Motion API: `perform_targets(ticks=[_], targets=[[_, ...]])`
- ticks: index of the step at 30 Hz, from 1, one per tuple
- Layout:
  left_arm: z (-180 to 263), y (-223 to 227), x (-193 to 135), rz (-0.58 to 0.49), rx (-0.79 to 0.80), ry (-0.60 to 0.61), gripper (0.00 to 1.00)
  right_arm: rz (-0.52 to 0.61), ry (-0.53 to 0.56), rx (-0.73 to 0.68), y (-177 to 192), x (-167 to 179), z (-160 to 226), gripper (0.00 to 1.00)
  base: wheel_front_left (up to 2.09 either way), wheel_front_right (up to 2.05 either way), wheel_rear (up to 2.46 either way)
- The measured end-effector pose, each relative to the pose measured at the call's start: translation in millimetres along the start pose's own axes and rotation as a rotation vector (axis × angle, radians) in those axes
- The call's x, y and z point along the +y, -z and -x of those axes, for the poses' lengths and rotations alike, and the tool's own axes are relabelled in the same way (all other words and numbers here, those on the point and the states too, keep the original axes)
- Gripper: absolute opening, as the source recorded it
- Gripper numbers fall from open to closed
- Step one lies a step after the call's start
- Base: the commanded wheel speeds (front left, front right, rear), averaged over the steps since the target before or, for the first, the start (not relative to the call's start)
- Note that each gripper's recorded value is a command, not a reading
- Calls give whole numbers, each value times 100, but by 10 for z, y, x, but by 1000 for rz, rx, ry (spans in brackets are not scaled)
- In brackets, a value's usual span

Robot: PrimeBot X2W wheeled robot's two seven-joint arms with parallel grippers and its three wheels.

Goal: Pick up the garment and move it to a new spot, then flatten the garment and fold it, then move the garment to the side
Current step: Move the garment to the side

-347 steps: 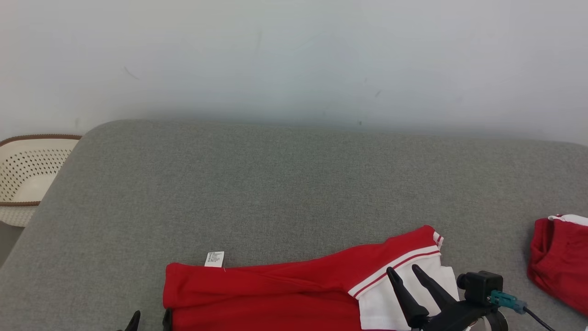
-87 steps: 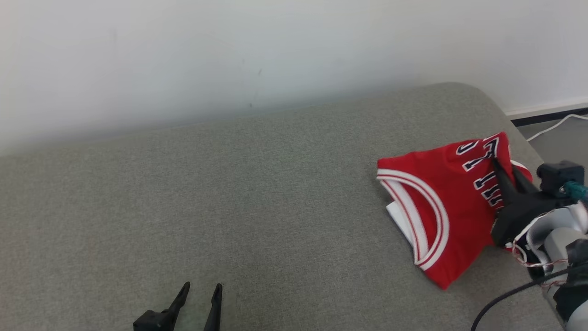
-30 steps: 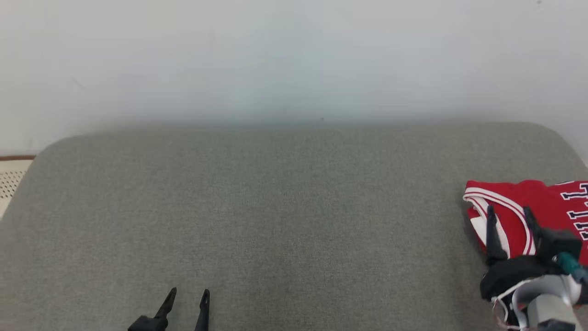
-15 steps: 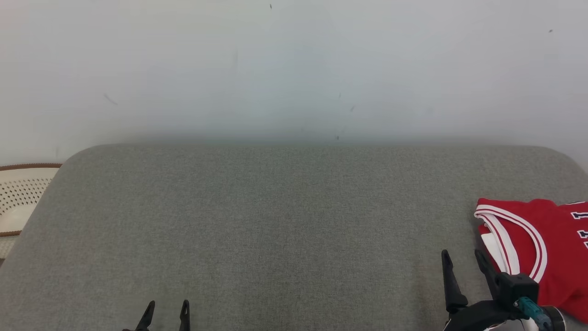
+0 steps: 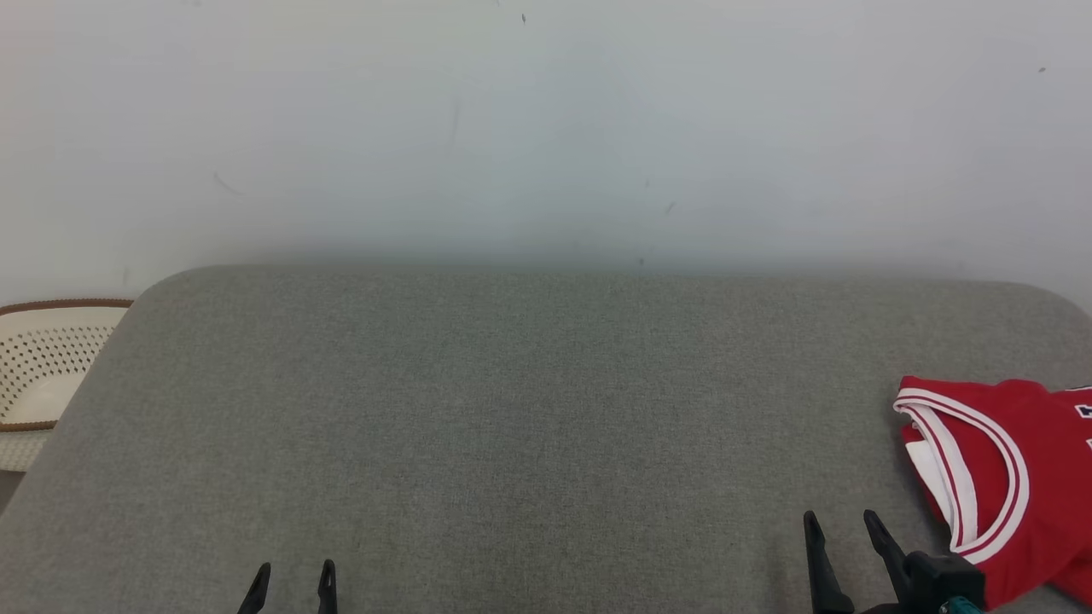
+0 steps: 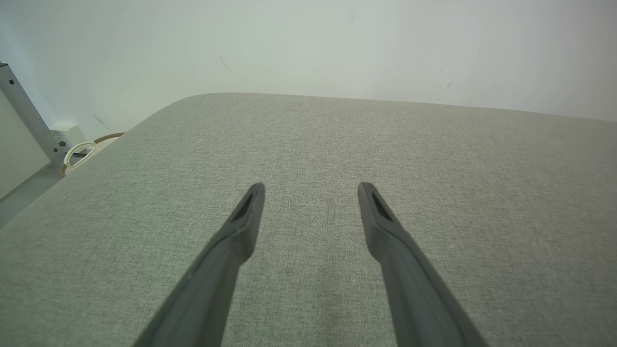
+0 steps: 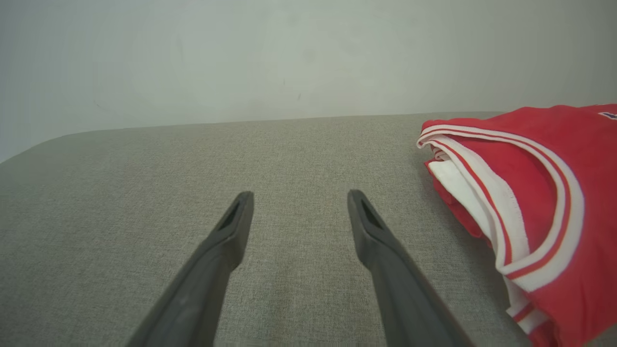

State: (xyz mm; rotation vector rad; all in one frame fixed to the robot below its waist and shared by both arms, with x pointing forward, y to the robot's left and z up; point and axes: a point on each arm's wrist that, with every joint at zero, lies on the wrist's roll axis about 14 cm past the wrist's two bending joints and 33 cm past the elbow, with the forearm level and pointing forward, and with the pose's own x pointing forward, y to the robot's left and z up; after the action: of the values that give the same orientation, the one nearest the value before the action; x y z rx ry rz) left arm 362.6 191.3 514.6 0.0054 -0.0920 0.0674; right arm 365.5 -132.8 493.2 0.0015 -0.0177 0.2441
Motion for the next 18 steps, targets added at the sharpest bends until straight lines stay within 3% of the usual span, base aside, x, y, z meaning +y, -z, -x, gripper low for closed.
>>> perform_targets(ticks=[18], targets=[[-27, 14, -144, -7, 2, 43, 100, -21, 25, 16, 93, -14, 183, 100, 0, 0, 0]])
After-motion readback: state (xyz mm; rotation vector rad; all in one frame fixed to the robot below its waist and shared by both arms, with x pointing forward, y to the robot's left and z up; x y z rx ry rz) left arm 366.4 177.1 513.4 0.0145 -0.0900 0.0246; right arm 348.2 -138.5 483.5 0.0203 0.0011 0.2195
